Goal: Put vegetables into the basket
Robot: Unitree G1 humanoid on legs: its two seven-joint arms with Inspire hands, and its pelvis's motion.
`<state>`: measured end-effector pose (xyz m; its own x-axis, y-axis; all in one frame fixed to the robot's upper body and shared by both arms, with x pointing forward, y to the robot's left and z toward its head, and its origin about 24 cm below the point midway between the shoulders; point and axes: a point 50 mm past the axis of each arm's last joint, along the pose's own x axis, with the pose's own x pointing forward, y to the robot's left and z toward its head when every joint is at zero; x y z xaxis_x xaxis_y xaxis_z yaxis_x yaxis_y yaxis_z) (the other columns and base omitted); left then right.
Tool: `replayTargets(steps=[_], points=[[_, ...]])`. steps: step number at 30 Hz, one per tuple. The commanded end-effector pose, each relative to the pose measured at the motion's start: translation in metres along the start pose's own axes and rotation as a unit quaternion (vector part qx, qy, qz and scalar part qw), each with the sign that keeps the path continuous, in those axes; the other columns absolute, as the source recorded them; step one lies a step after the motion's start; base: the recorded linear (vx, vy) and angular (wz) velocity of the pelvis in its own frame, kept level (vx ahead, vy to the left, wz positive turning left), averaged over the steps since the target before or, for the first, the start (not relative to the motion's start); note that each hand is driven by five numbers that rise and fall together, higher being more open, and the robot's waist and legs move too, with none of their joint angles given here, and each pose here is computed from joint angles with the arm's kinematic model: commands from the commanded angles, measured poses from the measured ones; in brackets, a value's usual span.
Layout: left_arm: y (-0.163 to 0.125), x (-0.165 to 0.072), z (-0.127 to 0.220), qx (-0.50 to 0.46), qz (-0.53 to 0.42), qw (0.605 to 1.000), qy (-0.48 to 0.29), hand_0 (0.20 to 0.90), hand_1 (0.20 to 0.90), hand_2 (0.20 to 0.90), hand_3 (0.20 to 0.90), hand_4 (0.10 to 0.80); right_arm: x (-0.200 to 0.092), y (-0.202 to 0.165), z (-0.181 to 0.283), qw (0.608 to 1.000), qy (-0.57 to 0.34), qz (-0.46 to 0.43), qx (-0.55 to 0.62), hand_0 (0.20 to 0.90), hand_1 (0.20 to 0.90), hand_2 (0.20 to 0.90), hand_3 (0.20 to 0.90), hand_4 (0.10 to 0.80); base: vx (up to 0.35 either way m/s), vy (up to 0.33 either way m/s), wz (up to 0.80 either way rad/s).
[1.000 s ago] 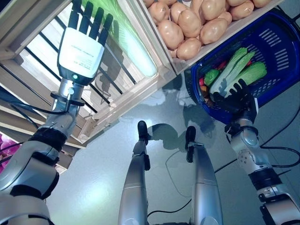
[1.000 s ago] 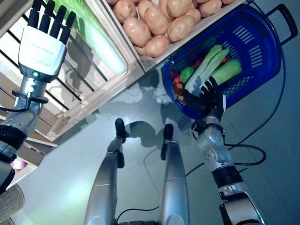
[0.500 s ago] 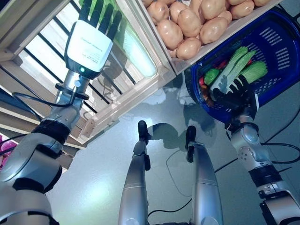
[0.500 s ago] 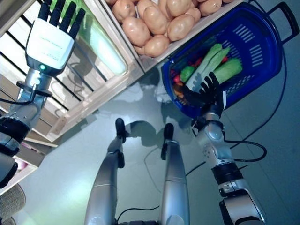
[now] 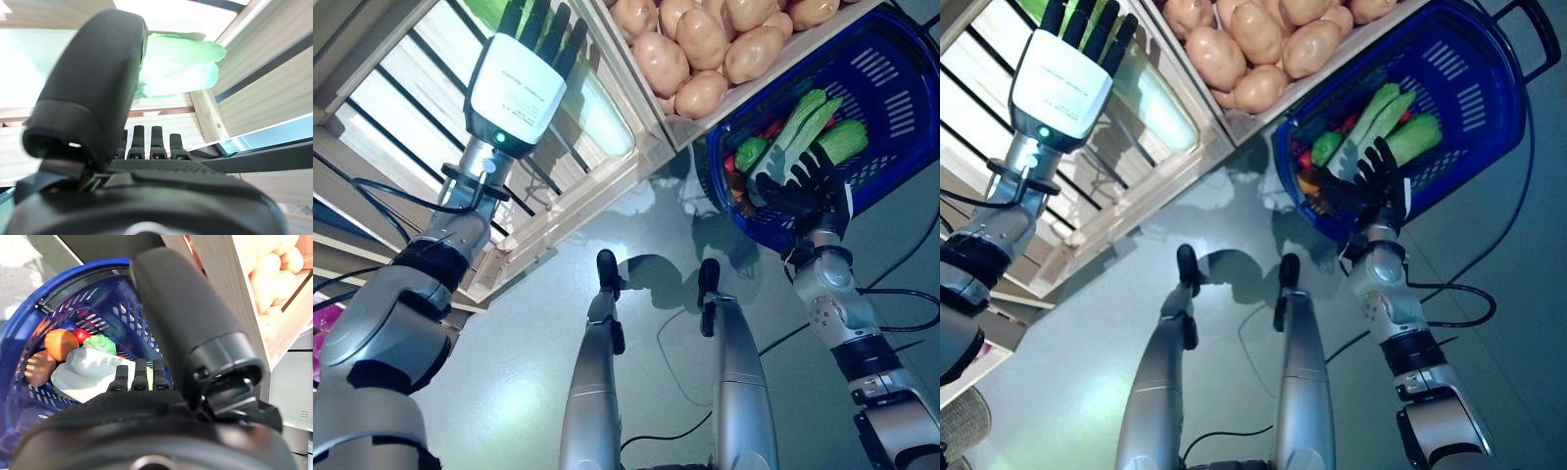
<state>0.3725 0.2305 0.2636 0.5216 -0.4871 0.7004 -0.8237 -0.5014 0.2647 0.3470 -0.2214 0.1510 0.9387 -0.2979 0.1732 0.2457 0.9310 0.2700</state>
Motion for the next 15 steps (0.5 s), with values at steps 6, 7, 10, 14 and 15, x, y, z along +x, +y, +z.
replayTargets(steps=[6,7,10,14,15], points=[[0.023,0.043,-0.039,0.024,0.07,0.993,0.09,0.9,0.9,0.9,0.9,0.8,0.008,0.003,0.044,0.996,-0.088,0.02,-0.013,0.9,0.9,0.9,0.9,0.8,-0.001,0.005,0.0],[0.023,0.044,-0.039,0.025,0.073,0.993,0.093,0.9,0.9,0.9,0.9,0.8,0.008,0.003,0.046,0.996,-0.091,0.019,-0.015,0.9,0.9,0.9,0.9,0.8,-0.012,0.036,-0.02],[0.024,0.047,-0.042,0.027,0.07,0.991,0.111,0.9,0.9,0.9,0.9,0.8,0.01,0.002,0.049,0.995,-0.094,0.017,-0.018,0.9,0.9,0.9,0.9,0.8,-0.004,0.011,-0.01],[0.022,0.049,-0.049,0.035,0.049,0.99,0.131,0.9,0.9,0.9,0.9,0.8,0.01,0.005,0.052,0.994,-0.103,0.02,-0.012,0.9,0.9,0.9,0.9,0.8,-0.008,-0.005,0.0],[0.021,0.049,-0.049,0.036,0.046,0.989,0.133,0.9,0.9,0.9,0.9,0.8,0.011,0.005,0.052,0.994,-0.103,0.019,-0.011,0.9,0.9,0.9,0.9,0.8,-0.027,-0.034,-0.01]])
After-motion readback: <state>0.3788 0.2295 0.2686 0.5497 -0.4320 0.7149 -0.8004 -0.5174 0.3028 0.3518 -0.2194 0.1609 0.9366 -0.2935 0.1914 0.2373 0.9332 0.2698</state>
